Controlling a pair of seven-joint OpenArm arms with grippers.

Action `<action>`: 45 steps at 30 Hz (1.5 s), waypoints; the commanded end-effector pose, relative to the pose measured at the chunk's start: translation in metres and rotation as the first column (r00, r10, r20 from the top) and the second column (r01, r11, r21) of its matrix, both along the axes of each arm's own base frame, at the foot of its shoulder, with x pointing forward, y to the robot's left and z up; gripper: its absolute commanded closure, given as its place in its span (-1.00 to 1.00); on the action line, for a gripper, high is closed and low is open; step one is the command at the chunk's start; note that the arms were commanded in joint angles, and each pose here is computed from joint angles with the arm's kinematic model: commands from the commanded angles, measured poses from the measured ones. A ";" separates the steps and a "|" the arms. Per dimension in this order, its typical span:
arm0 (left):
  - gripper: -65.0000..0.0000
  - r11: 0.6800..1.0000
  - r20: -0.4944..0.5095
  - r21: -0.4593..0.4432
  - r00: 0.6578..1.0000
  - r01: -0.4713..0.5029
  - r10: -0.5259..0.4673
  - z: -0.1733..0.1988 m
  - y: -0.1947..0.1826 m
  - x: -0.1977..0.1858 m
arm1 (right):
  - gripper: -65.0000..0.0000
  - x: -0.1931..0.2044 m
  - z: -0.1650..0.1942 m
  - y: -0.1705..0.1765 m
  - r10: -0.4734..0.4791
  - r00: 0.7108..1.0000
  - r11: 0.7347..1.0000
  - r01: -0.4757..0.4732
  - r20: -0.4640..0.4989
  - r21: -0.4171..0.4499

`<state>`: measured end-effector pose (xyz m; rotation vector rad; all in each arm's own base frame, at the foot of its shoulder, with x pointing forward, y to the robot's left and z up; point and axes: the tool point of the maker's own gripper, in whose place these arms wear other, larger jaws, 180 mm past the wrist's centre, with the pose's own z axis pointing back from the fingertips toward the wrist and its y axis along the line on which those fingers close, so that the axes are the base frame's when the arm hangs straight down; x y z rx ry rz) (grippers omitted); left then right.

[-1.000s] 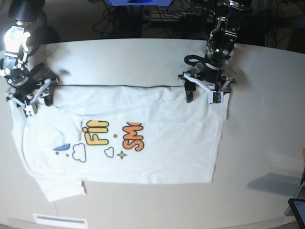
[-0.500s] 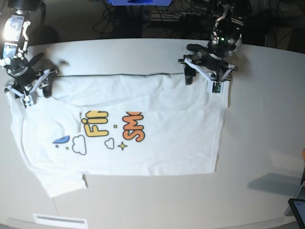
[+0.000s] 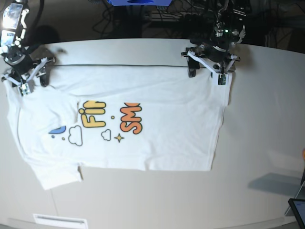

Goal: Fold the T-shirt properly
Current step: 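Hold the edge with both grippers and pull it taut toward the arms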

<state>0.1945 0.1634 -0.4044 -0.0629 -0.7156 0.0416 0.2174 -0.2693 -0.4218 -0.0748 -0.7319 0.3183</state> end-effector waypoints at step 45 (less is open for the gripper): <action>0.11 0.973 -0.063 -0.033 0.972 -0.227 0.224 0.014 0.034 0.049 | 0.06 -0.045 -0.028 -0.019 -0.004 0.975 0.993 -0.023 -0.222 -0.117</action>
